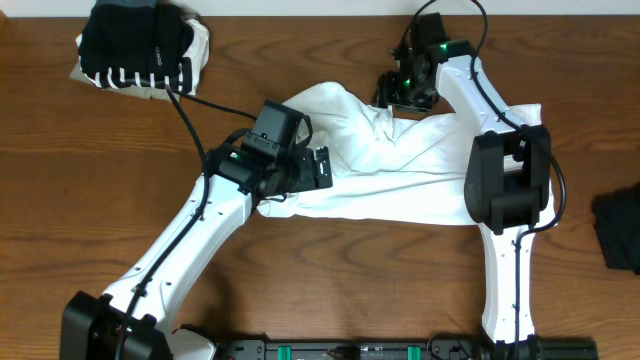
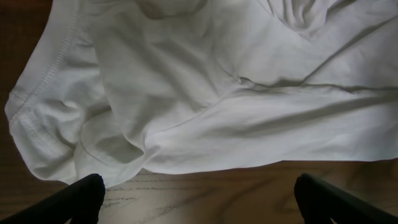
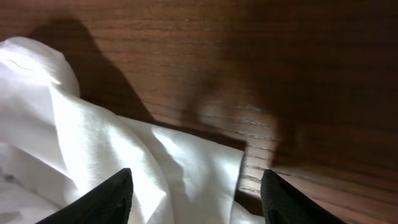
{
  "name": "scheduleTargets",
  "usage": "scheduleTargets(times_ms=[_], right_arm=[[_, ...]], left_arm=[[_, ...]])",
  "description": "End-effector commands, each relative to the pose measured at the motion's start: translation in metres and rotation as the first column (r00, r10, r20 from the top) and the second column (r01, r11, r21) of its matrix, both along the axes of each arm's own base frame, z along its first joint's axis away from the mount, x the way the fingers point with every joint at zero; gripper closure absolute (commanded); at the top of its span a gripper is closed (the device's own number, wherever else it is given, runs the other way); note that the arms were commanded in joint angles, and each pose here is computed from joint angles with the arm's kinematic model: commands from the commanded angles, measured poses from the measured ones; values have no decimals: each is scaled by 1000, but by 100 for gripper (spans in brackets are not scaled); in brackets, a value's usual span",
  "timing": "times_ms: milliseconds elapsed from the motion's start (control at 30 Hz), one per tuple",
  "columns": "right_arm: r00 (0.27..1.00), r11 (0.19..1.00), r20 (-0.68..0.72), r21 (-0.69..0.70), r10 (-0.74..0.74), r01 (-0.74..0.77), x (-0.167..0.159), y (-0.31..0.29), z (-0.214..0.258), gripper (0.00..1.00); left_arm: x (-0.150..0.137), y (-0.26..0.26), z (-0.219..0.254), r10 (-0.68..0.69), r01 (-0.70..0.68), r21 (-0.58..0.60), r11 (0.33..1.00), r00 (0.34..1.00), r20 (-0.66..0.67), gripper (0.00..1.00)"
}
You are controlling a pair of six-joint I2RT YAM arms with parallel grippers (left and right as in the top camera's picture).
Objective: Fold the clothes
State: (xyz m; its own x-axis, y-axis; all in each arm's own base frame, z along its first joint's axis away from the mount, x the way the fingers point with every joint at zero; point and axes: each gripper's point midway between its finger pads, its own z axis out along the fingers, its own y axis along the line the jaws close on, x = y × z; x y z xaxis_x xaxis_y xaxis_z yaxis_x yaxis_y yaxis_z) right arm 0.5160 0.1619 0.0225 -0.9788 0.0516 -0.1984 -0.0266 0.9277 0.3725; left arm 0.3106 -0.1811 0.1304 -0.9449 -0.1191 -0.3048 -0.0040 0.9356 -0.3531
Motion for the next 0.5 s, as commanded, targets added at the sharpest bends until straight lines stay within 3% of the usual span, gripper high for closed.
scheduleTargets(times_ms=[0,467], right_arm=[[1000,1000,-14,-22,-17,17,-1,-3,-8,36],[1000,1000,-5,5,-2,2,-1,6,-8,39]], left_arm=[[-3,1,-7,-18,19,10,1000,1000,-14,1],[-3,1,-8,-12,12,7,1000,1000,-16,1]])
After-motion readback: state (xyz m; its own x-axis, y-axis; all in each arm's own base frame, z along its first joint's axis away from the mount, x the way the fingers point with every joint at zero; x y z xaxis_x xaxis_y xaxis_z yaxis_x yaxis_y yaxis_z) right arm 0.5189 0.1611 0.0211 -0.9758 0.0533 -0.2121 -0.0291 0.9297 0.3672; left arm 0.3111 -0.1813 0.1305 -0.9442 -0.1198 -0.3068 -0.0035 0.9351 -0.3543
